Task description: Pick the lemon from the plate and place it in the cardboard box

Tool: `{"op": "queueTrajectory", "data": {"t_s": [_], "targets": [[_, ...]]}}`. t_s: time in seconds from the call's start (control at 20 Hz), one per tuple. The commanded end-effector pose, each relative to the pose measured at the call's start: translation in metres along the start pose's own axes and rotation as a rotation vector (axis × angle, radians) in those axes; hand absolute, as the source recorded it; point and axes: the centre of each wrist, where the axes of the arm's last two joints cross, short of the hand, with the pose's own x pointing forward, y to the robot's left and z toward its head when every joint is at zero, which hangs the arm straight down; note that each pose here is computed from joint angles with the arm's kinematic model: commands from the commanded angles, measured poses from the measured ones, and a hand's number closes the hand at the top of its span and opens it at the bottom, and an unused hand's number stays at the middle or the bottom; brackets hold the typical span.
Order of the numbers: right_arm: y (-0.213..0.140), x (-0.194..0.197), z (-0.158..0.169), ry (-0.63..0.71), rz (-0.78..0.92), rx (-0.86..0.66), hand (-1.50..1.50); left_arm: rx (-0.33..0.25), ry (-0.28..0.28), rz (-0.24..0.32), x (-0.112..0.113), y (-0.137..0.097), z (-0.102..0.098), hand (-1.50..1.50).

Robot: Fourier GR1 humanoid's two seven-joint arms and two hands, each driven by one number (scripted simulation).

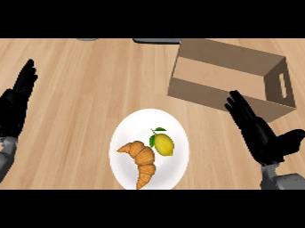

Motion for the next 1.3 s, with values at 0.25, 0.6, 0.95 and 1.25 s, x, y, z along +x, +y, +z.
{"op": "queueTrajectory", "data": {"t_s": [0.25,0.6,0.95,1.25], "targets": [[0.044,0.18,-0.043,-0.657,0.35,0.416,-1.5,-0.301,-0.258,0.02,0.03,-0.037,0.008,0.0],[0.027,0.162,-0.064,-0.666,0.816,0.55,-1.5,-0.398,-0.258,0.072,0.021,-0.038,0.007,0.0],[0.046,0.179,-0.071,-0.748,1.124,0.715,-1.5,-0.401,-0.26,0.075,0.024,-0.04,0.012,0.0],[0.093,0.182,-0.049,-0.595,1.472,0.851,-1.5,-0.396,-0.246,0.075,0.024,-0.043,0.01,0.0]]}}
